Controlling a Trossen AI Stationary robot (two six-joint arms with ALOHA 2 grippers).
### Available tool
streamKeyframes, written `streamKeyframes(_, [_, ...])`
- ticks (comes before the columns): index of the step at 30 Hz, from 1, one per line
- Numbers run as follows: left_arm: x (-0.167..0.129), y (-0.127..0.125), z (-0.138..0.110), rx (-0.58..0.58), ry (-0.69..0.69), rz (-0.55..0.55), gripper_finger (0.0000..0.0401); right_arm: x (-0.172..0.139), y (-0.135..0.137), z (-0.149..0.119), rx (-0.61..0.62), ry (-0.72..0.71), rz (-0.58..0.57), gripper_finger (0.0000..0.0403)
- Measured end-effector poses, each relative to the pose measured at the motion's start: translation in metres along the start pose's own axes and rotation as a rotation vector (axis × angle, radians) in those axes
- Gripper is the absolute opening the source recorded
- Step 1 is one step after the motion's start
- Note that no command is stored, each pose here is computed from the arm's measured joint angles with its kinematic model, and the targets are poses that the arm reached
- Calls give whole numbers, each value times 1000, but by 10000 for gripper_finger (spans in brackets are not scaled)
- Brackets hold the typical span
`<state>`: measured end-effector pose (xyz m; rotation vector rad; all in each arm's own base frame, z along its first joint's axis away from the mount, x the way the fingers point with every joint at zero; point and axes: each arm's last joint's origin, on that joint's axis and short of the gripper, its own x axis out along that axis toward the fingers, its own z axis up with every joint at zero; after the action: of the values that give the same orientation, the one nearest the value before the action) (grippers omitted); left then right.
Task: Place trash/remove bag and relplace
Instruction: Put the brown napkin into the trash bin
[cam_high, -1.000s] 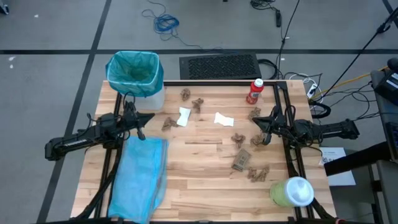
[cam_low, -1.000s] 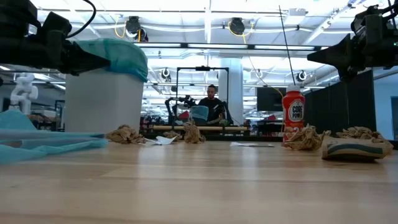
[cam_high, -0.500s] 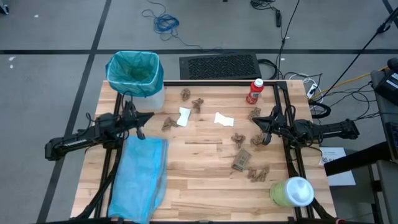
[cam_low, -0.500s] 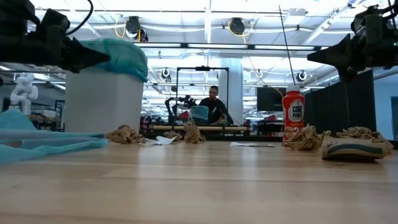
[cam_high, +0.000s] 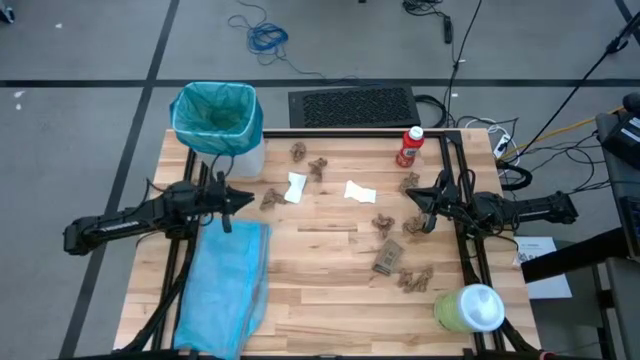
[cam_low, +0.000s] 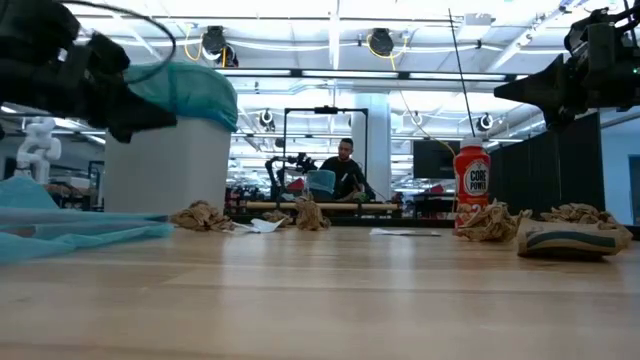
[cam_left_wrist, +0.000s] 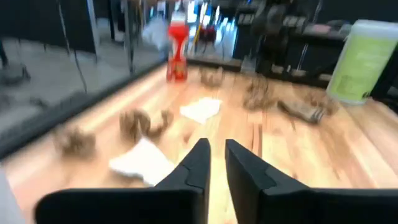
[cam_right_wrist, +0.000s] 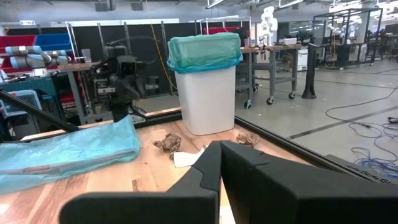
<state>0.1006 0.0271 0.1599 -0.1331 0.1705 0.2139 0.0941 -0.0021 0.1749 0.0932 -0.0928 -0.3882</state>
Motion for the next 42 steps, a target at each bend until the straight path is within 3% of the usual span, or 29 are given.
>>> streamKeyframes(7, [9,3,-10,-86,129,52,113,0,0,0,0,0,0,0])
streamKeyframes(15, [19,7,-23,-192,265,154,150,0,0,0,0,0,0,0])
streamKeyframes(20, [27,8,-24,-274,265,185,167,0,0,0,0,1,0,0])
streamKeyframes(28, [37,12,-37,-357,363,285,174,0,0,0,0,0,0,0])
streamKeyframes(34, [47,13,-33,-355,285,281,174,0,0,0,0,0,0,0])
streamKeyframes(42, [55,21,-42,-359,315,342,174,0,0,0,0,1,0,0])
